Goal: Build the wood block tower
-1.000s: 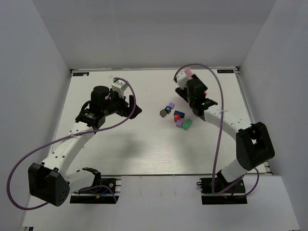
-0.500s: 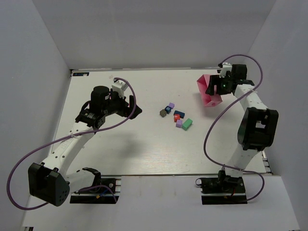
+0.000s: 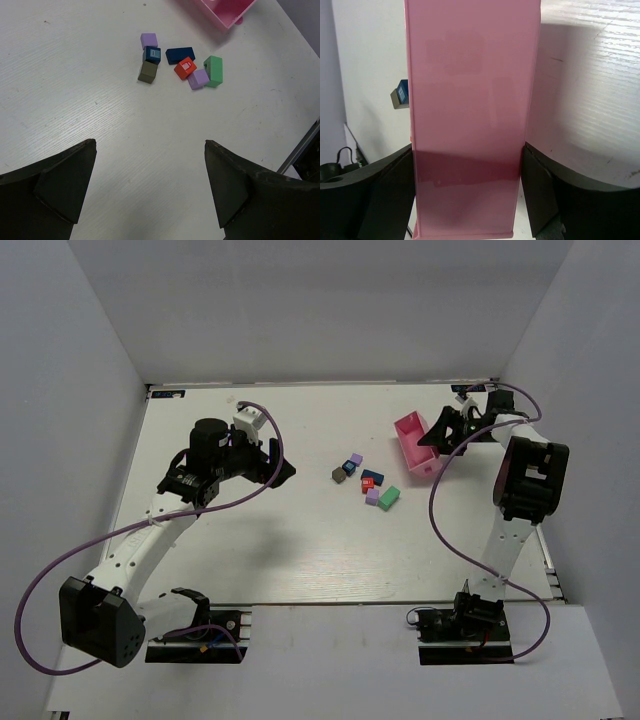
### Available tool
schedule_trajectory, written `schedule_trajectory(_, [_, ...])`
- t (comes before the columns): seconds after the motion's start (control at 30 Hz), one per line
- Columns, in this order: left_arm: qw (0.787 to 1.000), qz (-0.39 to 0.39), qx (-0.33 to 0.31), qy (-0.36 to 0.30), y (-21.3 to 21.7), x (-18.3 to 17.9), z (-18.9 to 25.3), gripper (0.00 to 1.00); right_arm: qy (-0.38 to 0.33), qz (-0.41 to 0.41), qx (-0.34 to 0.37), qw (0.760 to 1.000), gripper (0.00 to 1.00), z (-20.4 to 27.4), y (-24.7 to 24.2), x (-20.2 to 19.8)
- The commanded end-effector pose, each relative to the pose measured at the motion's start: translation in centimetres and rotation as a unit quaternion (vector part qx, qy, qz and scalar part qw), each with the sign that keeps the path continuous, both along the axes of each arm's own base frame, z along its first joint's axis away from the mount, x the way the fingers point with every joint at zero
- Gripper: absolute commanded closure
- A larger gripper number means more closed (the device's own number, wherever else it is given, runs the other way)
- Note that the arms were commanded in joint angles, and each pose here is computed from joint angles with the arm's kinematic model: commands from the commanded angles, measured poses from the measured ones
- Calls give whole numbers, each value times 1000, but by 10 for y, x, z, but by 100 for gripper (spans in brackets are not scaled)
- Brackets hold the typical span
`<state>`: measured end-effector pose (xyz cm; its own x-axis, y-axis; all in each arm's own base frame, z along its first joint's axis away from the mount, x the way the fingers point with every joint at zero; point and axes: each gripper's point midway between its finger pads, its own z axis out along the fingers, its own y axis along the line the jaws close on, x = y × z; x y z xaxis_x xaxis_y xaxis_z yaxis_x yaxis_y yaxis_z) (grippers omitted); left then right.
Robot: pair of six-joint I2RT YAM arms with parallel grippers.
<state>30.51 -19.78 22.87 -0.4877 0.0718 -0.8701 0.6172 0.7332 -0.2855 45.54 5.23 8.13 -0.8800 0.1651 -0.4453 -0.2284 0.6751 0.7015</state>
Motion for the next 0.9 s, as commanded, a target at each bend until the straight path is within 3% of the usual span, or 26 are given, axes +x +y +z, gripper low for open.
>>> schedule_trajectory(0.0, [1000,-5,-3,-7,1,-1,2,0,-9,-2,45,999,100,21,-3,10])
schedule_trajectory(0.03, [1000,-5,-3,-7,1,-1,2,0,-6,-7,46,999,84,17,-6,11])
schedule_trajectory(0.2, [1000,-6,2,-6,1,0,-1,0,4,-24,35,999,58,5,-19,16])
schedule_trajectory(0.3, [1000,-6,2,-6,1,0,-1,0,0,-28,24,999,34,3,-25,18])
schedule_trajectory(0.47, [1000,-6,2,-6,1,0,-1,0,-4,-34,4,999,14,4,-31,19])
schedule_trajectory(0.53, [1000,-6,2,-6,1,0,-1,0,-2,-35,-2,999,10,3,-32,18])
schedule_trajectory(0.87, [1000,-6,2,-6,1,0,-1,0,-13,-35,-55,998,10,1,-46,21])
